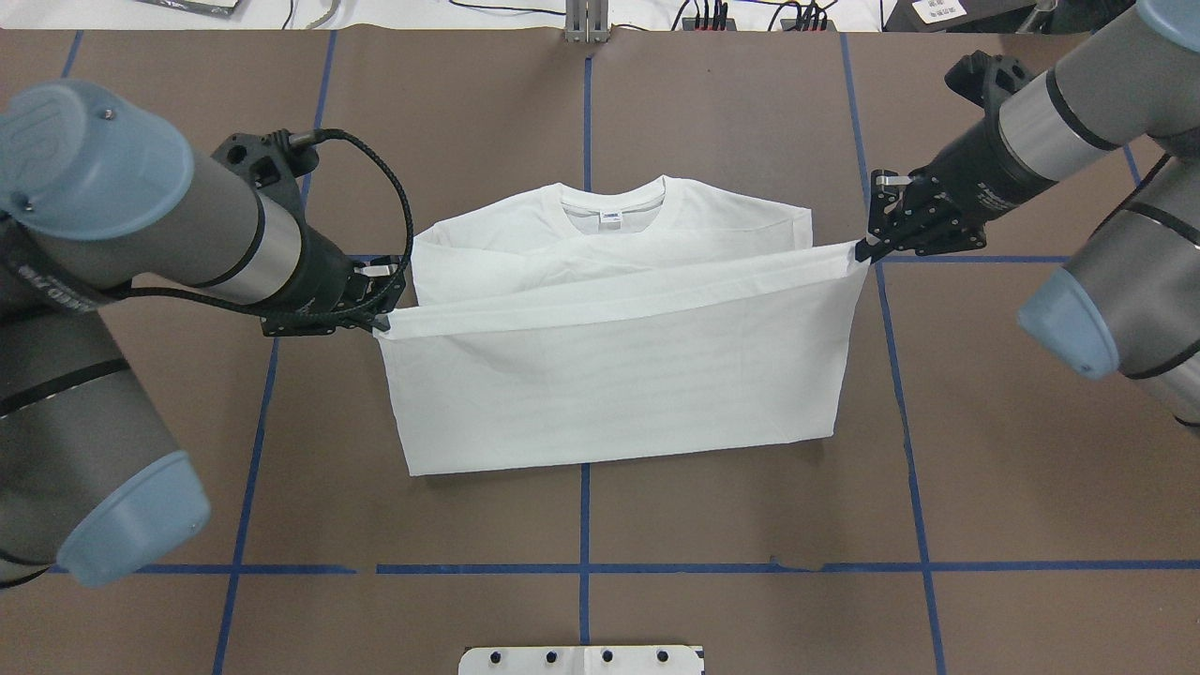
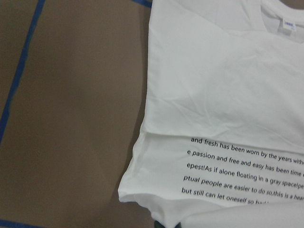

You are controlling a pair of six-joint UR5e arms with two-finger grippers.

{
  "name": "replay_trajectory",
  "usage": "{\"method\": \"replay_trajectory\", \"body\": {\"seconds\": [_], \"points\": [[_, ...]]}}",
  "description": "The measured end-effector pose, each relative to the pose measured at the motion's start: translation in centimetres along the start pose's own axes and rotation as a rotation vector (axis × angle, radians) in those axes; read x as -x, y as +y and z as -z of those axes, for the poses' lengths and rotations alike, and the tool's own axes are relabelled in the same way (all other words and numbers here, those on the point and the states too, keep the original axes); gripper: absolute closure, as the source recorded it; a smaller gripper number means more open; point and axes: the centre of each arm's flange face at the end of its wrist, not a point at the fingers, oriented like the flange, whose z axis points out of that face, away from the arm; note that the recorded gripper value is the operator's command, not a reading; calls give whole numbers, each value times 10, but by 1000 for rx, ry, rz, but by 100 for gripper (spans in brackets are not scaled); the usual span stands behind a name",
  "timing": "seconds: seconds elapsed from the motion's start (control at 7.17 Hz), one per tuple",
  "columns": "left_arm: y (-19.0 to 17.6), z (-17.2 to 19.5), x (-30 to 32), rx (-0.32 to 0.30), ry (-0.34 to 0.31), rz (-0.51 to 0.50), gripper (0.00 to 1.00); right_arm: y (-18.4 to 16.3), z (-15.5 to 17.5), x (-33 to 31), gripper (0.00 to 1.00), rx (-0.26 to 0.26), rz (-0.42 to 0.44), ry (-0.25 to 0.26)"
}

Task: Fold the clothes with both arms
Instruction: 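Lower the hem onto the collar edge with both grippers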

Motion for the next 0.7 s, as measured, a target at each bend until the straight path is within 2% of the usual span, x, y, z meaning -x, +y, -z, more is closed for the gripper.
{"method": "replay_trajectory", "body": {"seconds": [0.42,0.7], "points": [[-66,-53,-4,-47,-19,27,100,-57,-23,28,100,-71,-11,47],[-109,-94,-17,-69,-5,43,100,-88,-45,41,100,-84,42,90]]}}
